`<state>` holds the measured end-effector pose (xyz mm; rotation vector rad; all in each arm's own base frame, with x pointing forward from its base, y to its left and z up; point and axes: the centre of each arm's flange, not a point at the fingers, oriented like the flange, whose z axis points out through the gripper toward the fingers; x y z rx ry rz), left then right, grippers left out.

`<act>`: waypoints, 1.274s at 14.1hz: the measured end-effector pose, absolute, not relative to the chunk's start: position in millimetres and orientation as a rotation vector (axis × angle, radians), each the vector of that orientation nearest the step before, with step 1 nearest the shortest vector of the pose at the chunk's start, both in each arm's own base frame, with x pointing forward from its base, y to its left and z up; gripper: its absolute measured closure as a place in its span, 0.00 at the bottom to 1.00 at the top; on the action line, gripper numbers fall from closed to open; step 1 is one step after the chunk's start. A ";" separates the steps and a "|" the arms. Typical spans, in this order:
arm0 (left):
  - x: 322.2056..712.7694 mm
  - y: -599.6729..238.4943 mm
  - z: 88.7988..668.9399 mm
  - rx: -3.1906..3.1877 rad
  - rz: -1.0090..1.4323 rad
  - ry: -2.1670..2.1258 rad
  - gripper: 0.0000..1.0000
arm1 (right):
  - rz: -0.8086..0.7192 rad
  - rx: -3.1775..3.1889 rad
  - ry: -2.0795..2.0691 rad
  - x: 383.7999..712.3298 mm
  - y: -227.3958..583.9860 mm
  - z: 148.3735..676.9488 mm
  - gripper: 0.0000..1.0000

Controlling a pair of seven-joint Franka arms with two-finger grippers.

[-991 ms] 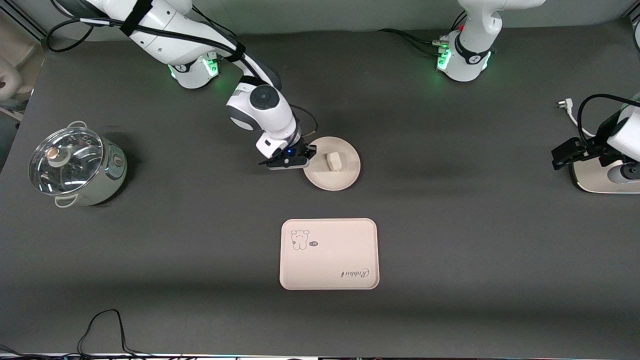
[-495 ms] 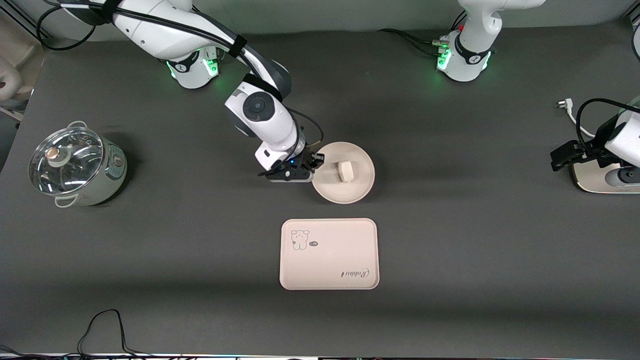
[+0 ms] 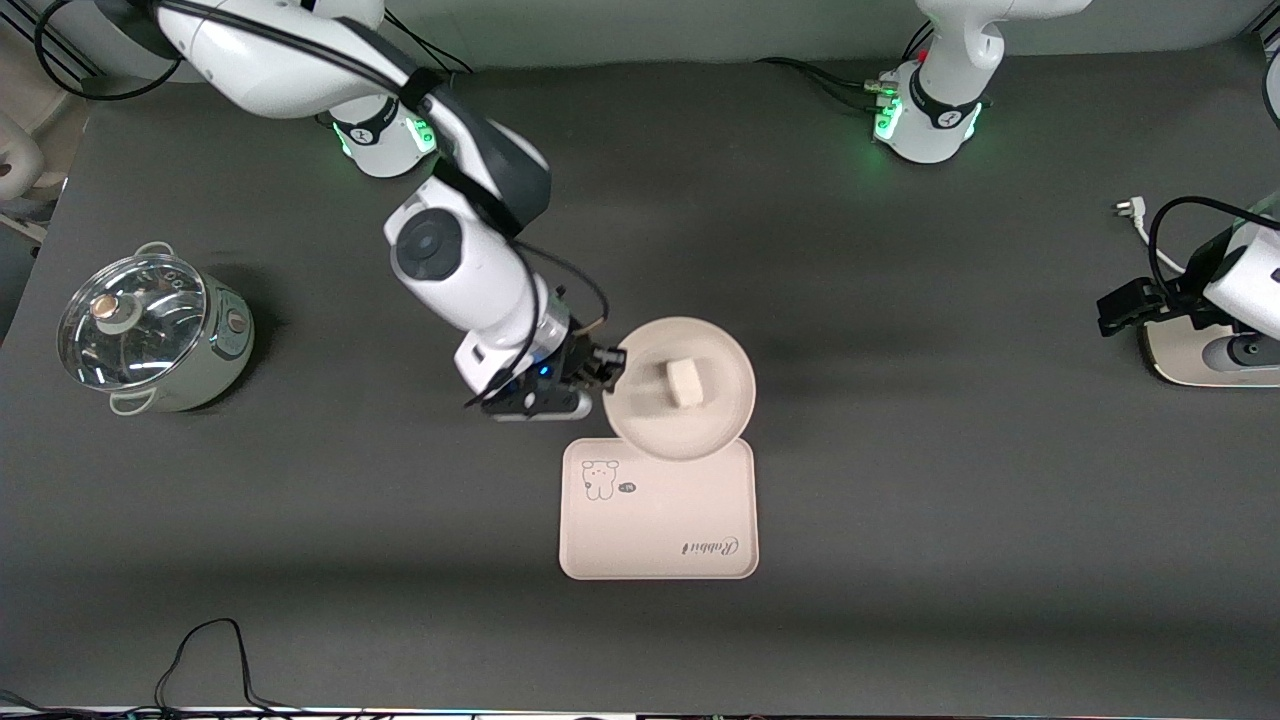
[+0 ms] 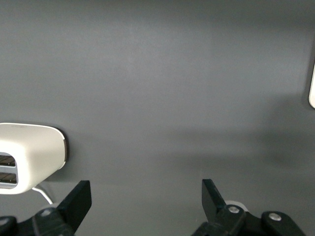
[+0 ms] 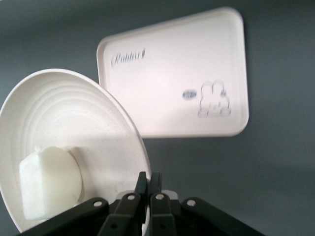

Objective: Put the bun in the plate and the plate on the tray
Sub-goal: 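Carry the plate with the bun onto the bunny tray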

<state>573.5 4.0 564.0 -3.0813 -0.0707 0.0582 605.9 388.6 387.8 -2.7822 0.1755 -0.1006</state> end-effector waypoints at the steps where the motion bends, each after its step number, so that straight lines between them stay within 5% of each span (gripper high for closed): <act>1: 572.6 4.1 564.0 -3.081 0.072 -0.071 0.00 | -0.102 -2.773 0.195 622.0 379.7 379.7 0.96; 8: 573.2 4.0 562.9 -3.081 0.079 -0.071 0.00 | -0.055 -2.721 0.246 698.1 340.4 268.3 0.96; 18: 572.9 2.9 561.3 -3.081 0.092 -0.068 0.00 | -0.058 -2.750 0.208 690.8 359.1 204.9 0.96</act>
